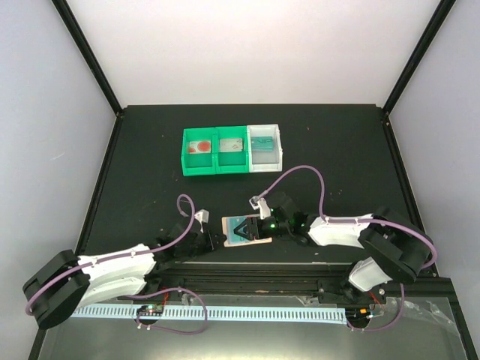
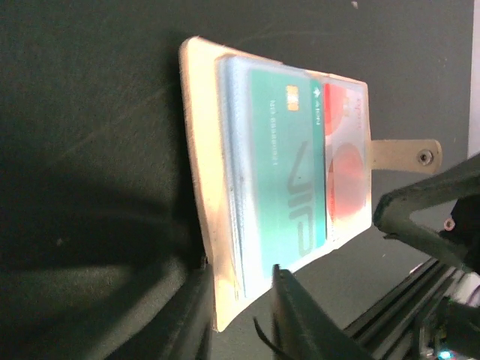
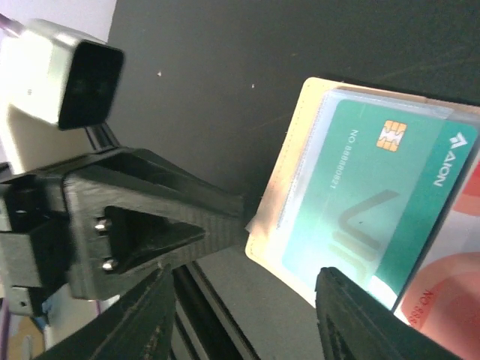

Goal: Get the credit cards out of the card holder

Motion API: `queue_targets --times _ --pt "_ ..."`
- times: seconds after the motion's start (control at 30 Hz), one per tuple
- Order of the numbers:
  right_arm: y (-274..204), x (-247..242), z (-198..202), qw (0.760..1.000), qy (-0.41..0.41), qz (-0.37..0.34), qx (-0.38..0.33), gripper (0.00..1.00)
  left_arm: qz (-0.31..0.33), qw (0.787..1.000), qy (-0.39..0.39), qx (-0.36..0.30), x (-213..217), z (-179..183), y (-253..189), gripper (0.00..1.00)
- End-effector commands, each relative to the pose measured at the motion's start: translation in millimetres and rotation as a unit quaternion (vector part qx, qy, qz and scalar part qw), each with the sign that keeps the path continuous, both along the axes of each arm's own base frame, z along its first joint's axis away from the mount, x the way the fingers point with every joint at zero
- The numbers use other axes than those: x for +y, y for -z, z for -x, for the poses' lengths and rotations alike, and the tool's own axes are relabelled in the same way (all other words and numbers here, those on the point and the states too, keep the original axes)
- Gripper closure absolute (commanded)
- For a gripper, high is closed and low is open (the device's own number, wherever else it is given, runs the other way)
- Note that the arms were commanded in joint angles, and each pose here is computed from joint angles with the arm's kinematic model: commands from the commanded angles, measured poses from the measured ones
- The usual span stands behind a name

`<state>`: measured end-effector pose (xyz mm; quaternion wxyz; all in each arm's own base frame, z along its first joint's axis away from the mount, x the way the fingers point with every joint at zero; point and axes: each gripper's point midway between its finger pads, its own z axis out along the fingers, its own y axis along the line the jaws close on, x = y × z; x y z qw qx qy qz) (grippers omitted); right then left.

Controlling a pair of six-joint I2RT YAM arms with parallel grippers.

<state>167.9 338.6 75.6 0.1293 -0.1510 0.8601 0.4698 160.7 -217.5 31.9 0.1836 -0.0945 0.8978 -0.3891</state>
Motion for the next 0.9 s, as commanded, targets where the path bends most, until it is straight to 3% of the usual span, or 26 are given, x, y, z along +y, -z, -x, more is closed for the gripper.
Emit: queue_targets --times 0.0,0.07,0.13,0.27,0.43,0.63,0.87 --pt "7.9 -1.0 -6.5 1.0 0.011 0.026 -0.005 0.51 -0.012 0.999 -0.016 -0.031 3.4 -10.6 -17.8 0.71" --pt "9.8 -1.6 -5.6 1.0 0.012 0.024 -0.001 0.55 -0.019 0.999 -0.022 -0.039 7.5 -12.2 -20.2 0.63" --pt "12.8 -3.0 -6.4 0.999 0.015 0.029 -0.002 0.59 -0.017 0.998 -0.023 -0.048 8.7 -13.1 -24.8 0.61" --pt "22.2 -10.3 -12.1 0.998 0.032 0.061 -0.009 0.66 -0.001 0.998 -0.003 -0.069 0.6 -14.2 -34.5 0.77" --pt "27.4 -15.2 -19.2 0.995 0.047 0.084 -0.019 0.67 0.022 0.995 0.043 -0.088 -16.9 -12.9 -43.8 0.98" --pt "30.7 -17.8 -24.7 0.993 0.056 0.103 -0.024 0.68 0.036 0.993 0.07 -0.089 -31.3 -13.0 -44.2 0.98" --pt "34.6 -19.0 -25.4 0.992 0.059 0.109 -0.02 0.69 0.003 0.995 0.072 -0.065 -29.1 -13.2 -21.5 0.98"
